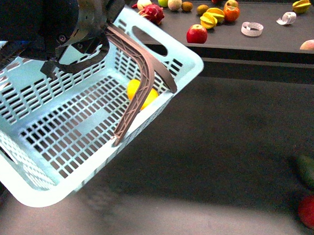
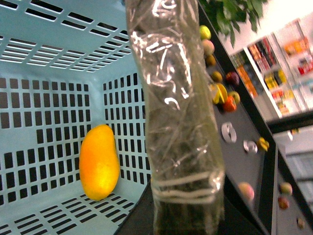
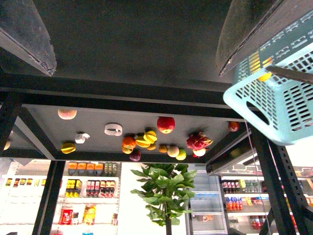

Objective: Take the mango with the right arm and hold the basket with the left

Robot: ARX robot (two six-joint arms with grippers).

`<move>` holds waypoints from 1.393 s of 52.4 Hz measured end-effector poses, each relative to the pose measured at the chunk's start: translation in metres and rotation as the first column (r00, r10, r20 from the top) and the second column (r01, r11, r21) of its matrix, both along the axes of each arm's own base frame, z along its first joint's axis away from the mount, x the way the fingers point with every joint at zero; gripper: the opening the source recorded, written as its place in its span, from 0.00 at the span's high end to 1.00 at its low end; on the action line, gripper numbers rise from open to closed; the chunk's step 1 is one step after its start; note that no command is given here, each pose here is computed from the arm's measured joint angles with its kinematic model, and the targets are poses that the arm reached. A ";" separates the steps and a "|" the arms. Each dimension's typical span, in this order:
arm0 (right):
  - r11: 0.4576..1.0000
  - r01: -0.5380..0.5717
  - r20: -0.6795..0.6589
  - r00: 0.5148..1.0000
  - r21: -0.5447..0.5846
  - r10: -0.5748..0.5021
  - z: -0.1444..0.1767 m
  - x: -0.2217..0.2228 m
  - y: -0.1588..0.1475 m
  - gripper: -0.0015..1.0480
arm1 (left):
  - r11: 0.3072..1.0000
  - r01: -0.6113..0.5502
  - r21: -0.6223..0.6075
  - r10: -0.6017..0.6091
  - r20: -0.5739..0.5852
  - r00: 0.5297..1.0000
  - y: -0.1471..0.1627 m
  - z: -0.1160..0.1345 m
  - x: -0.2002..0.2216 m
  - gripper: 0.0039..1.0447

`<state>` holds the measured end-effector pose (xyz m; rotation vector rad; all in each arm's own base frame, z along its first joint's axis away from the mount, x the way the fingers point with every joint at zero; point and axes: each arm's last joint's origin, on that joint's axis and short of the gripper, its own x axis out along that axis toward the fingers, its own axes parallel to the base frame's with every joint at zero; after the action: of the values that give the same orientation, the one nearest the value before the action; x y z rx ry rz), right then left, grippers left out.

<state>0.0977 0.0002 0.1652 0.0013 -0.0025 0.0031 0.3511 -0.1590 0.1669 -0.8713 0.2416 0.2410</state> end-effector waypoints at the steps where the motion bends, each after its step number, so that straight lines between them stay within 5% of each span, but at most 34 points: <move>1: 1.000 0.000 0.000 1.000 0.000 0.000 0.000 0.000 0.000 0.08 | 0.998 -0.046 -0.030 0.046 -0.006 0.999 0.002 -0.002 0.003 0.95; 19: 1.000 0.000 0.000 1.000 0.000 0.000 0.000 0.000 0.000 0.08 | 0.938 -0.290 -0.191 0.281 -0.072 0.957 0.022 -0.024 0.029 0.95; 43: 1.000 0.000 0.000 1.000 0.000 0.000 0.000 0.000 0.000 0.08 | 0.870 -0.365 -0.332 0.332 -0.154 0.931 0.030 -0.048 0.040 0.94; 60: 1.000 0.000 0.000 1.000 0.000 0.000 0.000 0.000 0.000 0.08 | 0.860 -0.356 -0.366 0.326 -0.144 0.934 0.027 -0.046 0.037 0.43; 67: 1.000 0.000 0.000 1.000 0.000 0.000 0.000 0.000 0.000 0.08 | 0.872 -0.351 -0.342 0.314 -0.160 0.936 0.024 -0.031 0.019 0.11; 73: 1.000 0.000 0.000 1.000 0.000 0.000 0.000 0.000 0.000 0.08 | 0.877 -0.342 -0.338 0.307 -0.154 0.939 0.024 -0.021 0.007 0.08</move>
<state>0.0976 0.0002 0.1652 0.0013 -0.0029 0.0031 0.3577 -0.1351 0.1463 -1.2701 0.2309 0.5674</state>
